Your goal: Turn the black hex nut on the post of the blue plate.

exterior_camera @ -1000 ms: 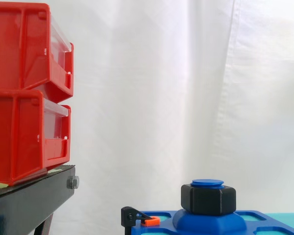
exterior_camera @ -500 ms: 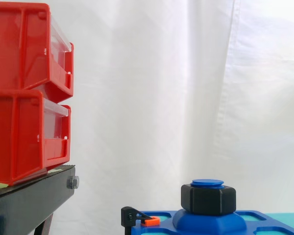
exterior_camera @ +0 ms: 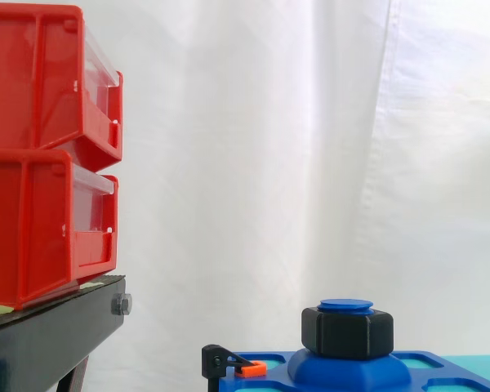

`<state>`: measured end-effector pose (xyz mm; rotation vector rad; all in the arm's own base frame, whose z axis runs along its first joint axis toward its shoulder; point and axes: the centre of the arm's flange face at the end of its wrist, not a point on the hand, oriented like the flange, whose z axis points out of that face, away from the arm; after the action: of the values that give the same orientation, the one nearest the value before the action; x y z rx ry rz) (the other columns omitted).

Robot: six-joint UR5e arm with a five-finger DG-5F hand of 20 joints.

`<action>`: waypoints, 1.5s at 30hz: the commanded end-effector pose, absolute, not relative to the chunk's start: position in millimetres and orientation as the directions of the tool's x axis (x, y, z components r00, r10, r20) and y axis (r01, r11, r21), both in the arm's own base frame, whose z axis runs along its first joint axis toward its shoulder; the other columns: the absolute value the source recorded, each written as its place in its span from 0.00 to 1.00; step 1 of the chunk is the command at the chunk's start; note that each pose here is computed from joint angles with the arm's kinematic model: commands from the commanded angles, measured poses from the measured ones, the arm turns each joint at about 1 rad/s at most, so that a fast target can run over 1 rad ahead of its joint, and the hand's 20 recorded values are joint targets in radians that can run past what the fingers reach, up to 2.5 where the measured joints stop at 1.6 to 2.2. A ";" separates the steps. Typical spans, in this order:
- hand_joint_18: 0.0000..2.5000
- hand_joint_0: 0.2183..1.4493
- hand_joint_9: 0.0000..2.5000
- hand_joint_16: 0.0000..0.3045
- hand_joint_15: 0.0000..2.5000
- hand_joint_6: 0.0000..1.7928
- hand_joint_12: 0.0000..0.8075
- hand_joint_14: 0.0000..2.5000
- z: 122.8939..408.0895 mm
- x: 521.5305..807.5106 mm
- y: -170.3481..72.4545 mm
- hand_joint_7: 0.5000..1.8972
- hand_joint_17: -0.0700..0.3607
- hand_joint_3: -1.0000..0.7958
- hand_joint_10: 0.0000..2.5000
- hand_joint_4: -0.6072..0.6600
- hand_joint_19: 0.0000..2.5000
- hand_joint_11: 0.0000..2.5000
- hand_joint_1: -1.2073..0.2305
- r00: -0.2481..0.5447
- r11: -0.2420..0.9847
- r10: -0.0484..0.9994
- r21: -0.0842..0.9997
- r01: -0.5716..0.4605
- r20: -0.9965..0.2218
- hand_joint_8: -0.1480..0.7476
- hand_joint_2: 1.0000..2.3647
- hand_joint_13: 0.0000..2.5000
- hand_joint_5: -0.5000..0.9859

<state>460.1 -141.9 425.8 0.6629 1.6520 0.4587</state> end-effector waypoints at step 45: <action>0.00 0.17 0.00 0.19 0.00 0.28 0.45 0.00 426.1 460.2 -141.9 0.07 0.47 0.28 0.00 0.55 0.01 0.00 0.50 -0.099 0.757 0.650 0.632 0.168 -0.753 0.36 0.00 0.00 0.18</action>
<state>460.1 -141.9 425.7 0.6627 1.6515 0.4588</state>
